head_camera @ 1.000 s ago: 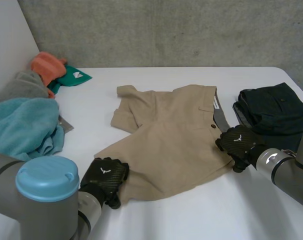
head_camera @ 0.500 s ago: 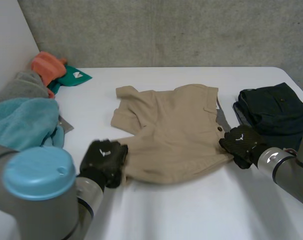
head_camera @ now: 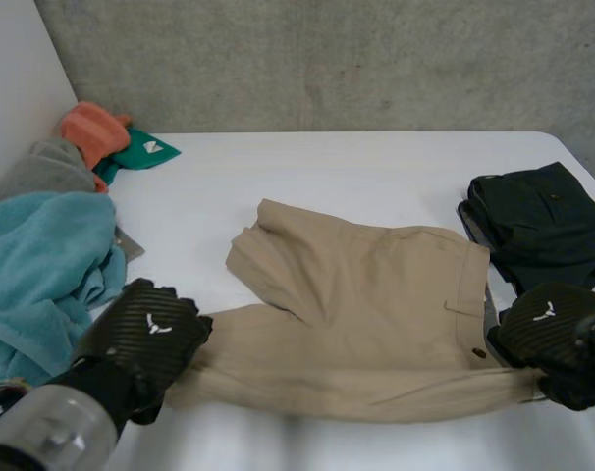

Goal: Fold the laundry.

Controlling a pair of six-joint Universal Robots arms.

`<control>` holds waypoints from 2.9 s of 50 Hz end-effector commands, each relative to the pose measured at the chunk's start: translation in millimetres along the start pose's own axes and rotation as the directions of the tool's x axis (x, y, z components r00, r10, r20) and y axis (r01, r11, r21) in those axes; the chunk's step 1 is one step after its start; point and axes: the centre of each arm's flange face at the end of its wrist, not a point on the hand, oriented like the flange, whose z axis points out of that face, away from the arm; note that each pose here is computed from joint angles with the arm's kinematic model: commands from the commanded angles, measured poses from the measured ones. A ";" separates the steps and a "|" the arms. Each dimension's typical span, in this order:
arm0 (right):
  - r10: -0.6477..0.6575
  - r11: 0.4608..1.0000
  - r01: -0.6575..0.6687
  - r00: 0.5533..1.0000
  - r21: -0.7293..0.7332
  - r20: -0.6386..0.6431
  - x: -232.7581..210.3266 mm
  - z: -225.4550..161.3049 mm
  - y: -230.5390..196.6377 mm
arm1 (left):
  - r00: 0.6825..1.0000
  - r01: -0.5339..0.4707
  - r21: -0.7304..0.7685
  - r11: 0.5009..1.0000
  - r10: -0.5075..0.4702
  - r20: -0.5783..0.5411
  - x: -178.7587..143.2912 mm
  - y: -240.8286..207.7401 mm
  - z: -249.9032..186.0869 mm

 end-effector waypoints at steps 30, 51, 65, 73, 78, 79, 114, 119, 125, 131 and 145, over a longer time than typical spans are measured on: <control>0.149 0.958 0.014 0.830 0.286 -0.538 98.1 181.0 -49.7 | 0.907 -0.231 0.427 0.874 0.035 0.420 -20.8 -34.0 270.0; 0.323 0.909 -0.100 0.784 0.406 -0.530 102.6 136.0 -67.7 | 0.894 -0.163 0.546 0.821 -0.111 0.434 -34.1 -53.2 239.6; 0.425 0.893 -0.339 0.852 0.296 -0.305 84.9 106.9 -6.7 | 0.941 0.191 0.489 0.851 -0.300 0.156 -22.2 -31.9 153.5; 0.487 0.861 -0.401 0.826 0.312 -0.283 106.9 112.8 27.6 | 0.942 0.224 0.432 0.874 -0.307 0.133 -13.8 -14.4 136.3; 0.488 0.851 -0.412 0.849 0.326 -0.202 105.8 120.3 38.8 | 0.943 0.233 0.419 0.878 -0.310 0.125 -10.4 -9.6 133.5; 0.494 0.844 -0.422 0.852 0.330 -0.173 103.9 122.0 41.9 | 0.942 0.235 0.414 0.879 -0.311 0.124 -9.6 -8.3 133.3; 0.078 0.924 0.069 0.928 0.375 -0.364 115.3 178.4 79.3 | 0.932 0.282 0.391 0.876 -0.347 0.107 -7.4 1.6 136.2; 0.055 0.928 0.090 0.927 0.361 -0.371 116.7 185.3 83.2 | 0.931 0.282 0.391 0.876 -0.348 0.108 -7.9 1.9 136.4; 0.035 0.923 0.128 0.910 0.362 -0.413 124.2 193.4 86.6 | 0.931 0.283 0.391 0.876 -0.349 0.108 -7.9 1.9 136.4; 0.021 0.913 0.172 0.885 0.369 -0.464 134.9 200.3 86.6 | 0.931 0.284 0.388 0.877 -0.348 0.107 -7.3 2.6 136.6; 0.021 0.929 0.196 0.819 0.313 -0.573 177.4 230.9 96.5 | 0.931 0.284 0.388 0.877 -0.349 0.108 -7.4 2.7 136.6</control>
